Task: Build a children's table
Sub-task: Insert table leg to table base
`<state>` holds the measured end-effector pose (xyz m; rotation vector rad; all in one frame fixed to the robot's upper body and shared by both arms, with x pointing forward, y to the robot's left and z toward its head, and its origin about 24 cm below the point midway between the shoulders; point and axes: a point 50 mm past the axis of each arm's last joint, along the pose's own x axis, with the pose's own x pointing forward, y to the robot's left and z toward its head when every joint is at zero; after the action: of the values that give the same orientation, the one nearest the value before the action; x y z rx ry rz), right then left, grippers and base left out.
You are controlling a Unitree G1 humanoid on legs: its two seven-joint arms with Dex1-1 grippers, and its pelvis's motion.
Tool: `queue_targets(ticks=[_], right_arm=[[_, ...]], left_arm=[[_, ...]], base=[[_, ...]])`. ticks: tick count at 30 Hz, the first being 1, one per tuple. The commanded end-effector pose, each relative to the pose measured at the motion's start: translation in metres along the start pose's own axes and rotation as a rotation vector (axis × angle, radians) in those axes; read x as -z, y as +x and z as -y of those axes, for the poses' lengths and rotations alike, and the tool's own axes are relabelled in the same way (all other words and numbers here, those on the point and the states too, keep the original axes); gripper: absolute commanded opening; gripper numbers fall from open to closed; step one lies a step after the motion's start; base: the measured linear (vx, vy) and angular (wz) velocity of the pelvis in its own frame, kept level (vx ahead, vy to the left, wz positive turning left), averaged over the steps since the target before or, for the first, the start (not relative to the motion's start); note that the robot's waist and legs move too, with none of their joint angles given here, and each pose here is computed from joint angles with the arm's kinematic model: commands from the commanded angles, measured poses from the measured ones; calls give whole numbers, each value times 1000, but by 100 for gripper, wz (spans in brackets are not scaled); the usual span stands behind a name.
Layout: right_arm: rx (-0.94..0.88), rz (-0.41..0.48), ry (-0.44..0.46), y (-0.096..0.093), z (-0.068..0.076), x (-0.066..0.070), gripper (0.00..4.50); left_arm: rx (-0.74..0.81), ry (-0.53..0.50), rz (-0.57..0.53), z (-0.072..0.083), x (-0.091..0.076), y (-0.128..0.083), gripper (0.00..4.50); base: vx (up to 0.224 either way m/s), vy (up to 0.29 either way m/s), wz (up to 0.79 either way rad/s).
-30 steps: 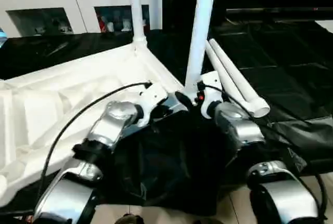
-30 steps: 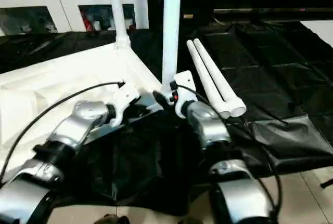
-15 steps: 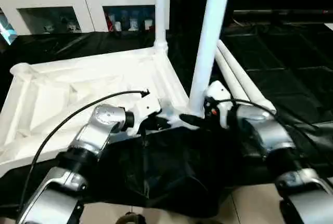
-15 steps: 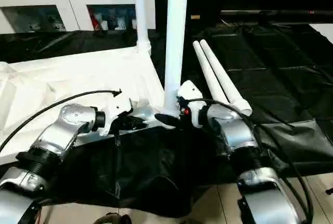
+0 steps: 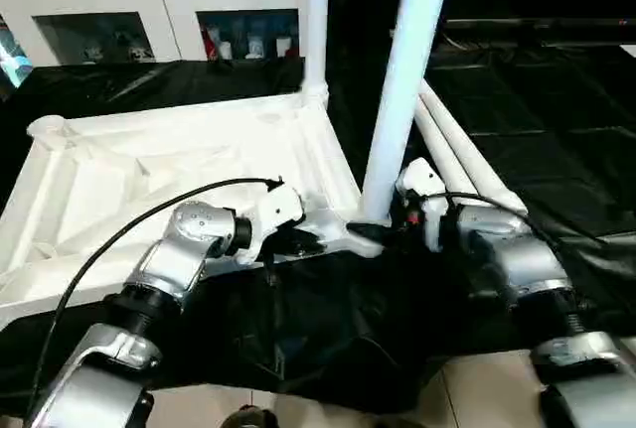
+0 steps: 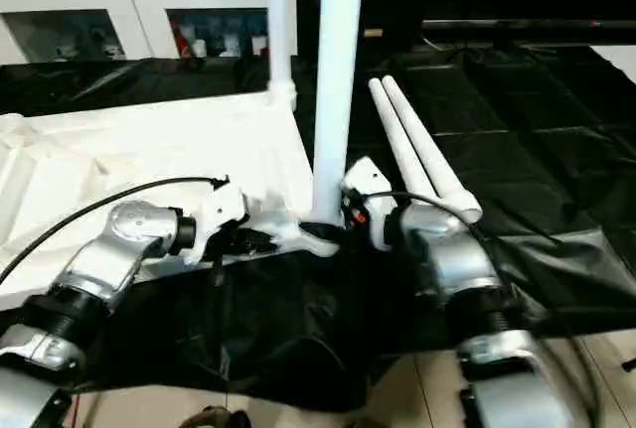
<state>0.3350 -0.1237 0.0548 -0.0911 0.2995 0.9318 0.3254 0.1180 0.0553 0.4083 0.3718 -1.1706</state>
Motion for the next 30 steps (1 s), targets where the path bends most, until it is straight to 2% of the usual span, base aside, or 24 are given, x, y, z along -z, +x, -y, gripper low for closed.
queue_targets(ticks=[1,4,7,9,11,12,14,18,19,21,27,29,30], right_arm=[[44,17,29,16,-7,-3,267],[241,34,141,33,-5,0,266],[385,47,225,53,-13,-1,266],[396,56,239,61,-19,-3,266],[381,58,201,67,-24,-6,266],[375,60,196,68,-25,-7,301],[336,77,179,71,-29,-10,336],[301,108,163,66,-24,-15,348],[292,111,155,65,-22,-16,368],[263,107,94,57,-16,-18,390],[65,43,-59,31,-9,-13,390],[41,33,-76,27,-8,-12,390],[-10,12,-107,19,-7,-10,390]], left_arm=[[-55,20,96,-3,-25,12,0],[-169,-26,79,-13,-33,24,0],[-274,-76,98,-20,-46,36,0],[-291,-77,108,-21,-51,39,0],[-284,-62,122,-20,-55,42,0],[-281,-60,124,-19,-56,42,0],[-255,-47,134,-17,-56,44,0],[-178,-11,147,-10,-50,42,0],[-163,-7,143,-8,-48,41,0],[-111,19,139,-4,-43,38,0],[-30,53,117,0,-29,25,0],[-15,55,118,1,-28,23,0],[13,69,114,3,-25,20,0]], base=[[0,0,0],[0,0,0],[0,0,0],[0,0,0],[0,0,0],[0,0,0],[0,0,0],[0,0,0],[0,0,0],[0,0,0],[0,0,0],[0,0,0],[0,0,0]])
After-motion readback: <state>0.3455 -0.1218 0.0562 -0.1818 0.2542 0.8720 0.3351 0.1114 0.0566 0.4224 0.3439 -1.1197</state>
